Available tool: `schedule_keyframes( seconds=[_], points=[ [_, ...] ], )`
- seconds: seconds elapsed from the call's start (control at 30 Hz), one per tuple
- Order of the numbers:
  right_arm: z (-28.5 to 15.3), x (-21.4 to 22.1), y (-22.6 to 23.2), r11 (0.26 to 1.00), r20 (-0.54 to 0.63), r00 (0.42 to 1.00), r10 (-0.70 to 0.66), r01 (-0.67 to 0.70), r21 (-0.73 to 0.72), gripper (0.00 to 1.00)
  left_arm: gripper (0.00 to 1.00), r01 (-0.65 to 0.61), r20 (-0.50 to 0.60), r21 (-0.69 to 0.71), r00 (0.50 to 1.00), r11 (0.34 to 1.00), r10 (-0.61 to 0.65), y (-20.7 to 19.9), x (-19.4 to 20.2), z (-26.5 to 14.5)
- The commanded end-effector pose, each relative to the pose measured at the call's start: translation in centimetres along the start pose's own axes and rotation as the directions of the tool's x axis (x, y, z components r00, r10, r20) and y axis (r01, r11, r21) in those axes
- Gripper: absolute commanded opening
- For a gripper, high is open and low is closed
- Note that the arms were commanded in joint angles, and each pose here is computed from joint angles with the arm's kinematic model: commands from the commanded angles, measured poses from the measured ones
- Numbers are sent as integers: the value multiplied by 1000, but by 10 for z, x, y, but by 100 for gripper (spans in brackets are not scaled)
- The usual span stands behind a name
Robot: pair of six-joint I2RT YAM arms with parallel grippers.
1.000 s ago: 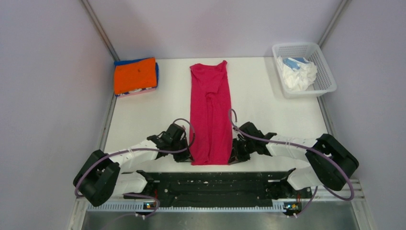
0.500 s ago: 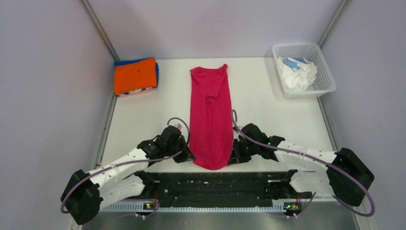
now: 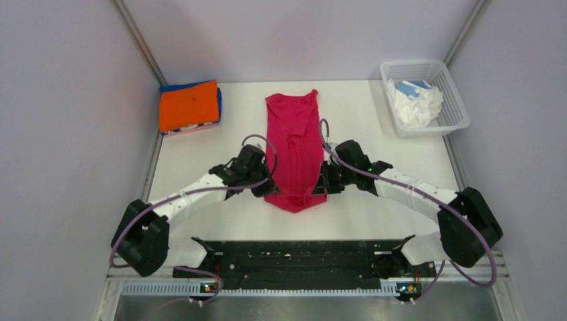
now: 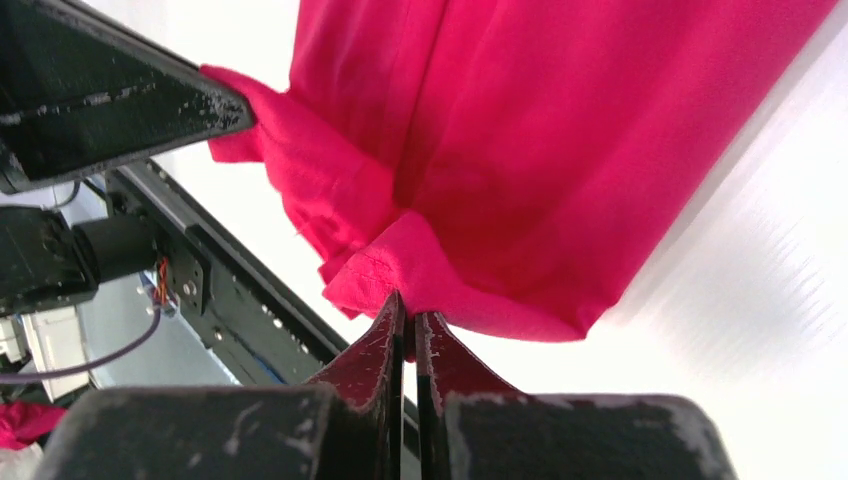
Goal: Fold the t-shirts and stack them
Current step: Fold the folded rectangular tshirt in 1/3 of the way
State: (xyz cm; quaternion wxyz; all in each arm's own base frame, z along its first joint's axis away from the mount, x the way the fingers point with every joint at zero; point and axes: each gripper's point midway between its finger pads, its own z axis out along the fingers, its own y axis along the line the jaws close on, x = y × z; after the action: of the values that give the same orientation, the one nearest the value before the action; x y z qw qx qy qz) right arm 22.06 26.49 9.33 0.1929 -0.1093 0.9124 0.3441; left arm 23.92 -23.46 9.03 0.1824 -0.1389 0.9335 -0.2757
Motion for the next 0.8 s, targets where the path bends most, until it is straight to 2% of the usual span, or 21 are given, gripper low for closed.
schedule_keyframes(
  seconds=[0.0, 0.33, 0.57, 0.77],
  points=[
    [1, -54, 12, 993, 77, 993, -85, 91, -79, 0, 0, 5, 61, 96, 998, 995, -10, -27, -60, 7],
    [30, -107, -7, 992, 38, 996, -86, 89, -88, 0, 0, -6, 80, 55, 997, 998, 2, -29, -128, 26],
    [25, -159, -36, 998, 135, 990, -30, 36, -42, 0, 0, -32, 98, 1, 995, 999, 32, -15, -161, 34],
    [29, -169, -60, 1000, 160, 987, 20, -24, 19, 0, 0, -45, 97, -31, 994, 999, 48, -10, -178, 49]
  ],
)
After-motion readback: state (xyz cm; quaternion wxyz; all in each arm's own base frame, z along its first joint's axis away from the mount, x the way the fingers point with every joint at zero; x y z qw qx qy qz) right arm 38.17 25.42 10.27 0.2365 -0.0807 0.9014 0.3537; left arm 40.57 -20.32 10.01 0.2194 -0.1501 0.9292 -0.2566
